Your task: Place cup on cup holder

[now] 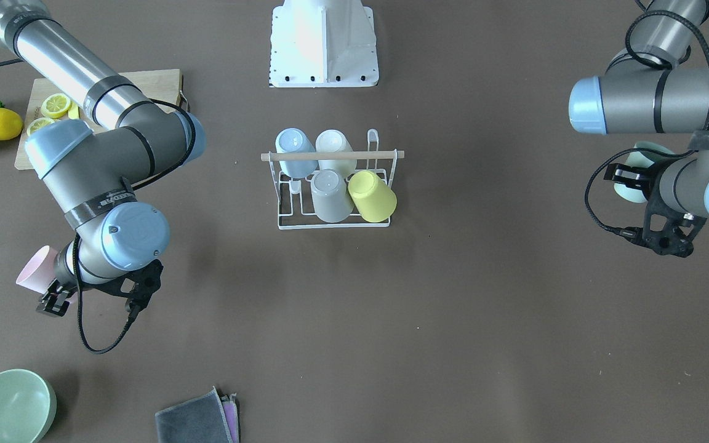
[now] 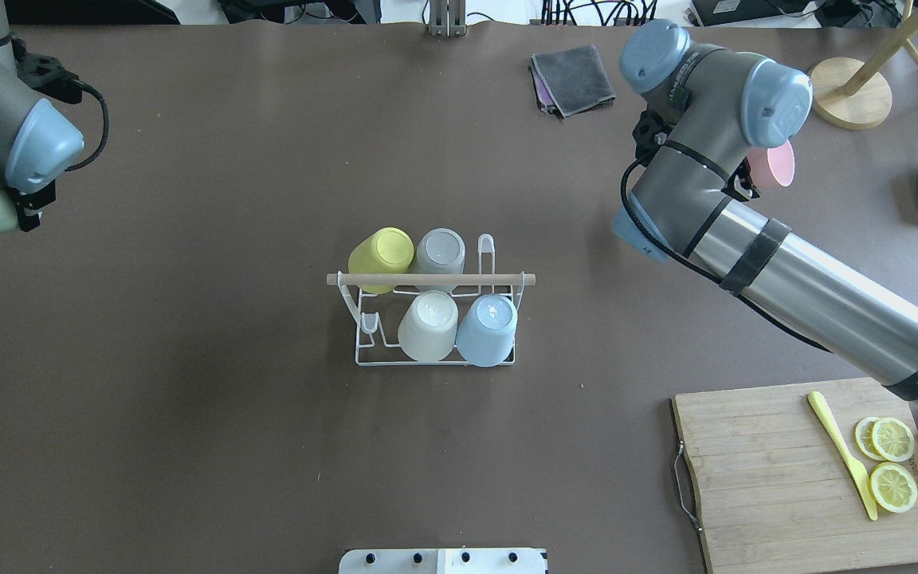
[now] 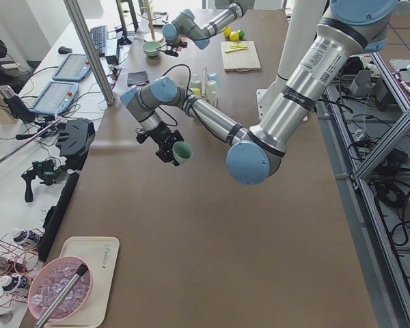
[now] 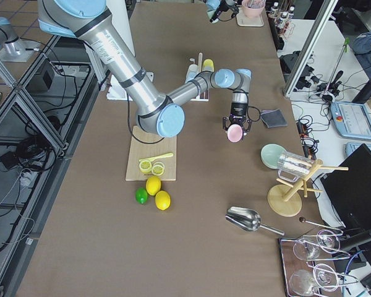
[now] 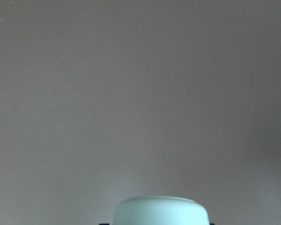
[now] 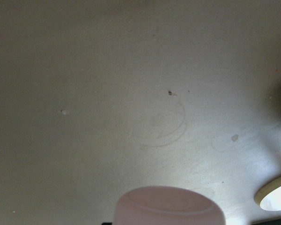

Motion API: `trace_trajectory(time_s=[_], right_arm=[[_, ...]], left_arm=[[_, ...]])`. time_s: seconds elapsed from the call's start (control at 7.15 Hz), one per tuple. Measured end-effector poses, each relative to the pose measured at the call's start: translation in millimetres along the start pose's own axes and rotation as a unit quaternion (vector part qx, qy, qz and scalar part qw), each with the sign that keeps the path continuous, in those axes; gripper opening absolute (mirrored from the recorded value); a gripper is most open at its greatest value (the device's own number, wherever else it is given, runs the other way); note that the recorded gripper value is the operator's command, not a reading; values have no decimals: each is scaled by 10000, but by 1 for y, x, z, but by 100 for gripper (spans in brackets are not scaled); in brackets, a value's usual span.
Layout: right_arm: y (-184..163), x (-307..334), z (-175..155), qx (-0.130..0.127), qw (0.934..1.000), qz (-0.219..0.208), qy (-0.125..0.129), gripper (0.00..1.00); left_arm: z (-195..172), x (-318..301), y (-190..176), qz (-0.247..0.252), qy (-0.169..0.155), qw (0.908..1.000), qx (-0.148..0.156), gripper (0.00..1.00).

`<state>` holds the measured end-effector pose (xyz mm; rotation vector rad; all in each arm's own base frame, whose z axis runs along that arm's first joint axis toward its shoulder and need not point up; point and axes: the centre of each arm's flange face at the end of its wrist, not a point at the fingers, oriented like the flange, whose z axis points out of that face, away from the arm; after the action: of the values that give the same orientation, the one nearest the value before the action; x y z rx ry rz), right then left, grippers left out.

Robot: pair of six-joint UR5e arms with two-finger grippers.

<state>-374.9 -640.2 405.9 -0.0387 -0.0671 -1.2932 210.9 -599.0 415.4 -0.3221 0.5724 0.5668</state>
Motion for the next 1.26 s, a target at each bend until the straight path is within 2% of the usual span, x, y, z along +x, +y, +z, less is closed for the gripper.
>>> trace_trajectory(time_s=[0.14,0.28,0.42,0.56,0.7,0.84,0.98,1.26], right_arm=[[23,15,-6,400,9986,266,-243,0],[46,25,-13,865,9943,464,-416,0],[70,32,-15,1408,9864,639,-555,0],[93,35,-8,2031,9740,747,-671,0],[114,30,4,2617,9604,704,-639,0],[129,21,13,3077,9485,582,-481,0],[132,12,16,3368,9397,452,-383,0],[122,0,10,3679,9278,357,-504,0]], left_arm=[[-21,13,7,278,-159,9984,465,0],[-40,28,12,606,-288,9928,993,0],[-55,42,11,1015,-414,9807,1616,0],[-63,52,5,1396,-508,9647,2175,0],[-70,61,-1,1728,-564,9460,2683,0],[-81,74,-5,1967,-566,9254,3191,0],[-89,95,-4,2155,-499,9043,3652,0],[-93,149,-2,2502,-172,8597,4450,0]])
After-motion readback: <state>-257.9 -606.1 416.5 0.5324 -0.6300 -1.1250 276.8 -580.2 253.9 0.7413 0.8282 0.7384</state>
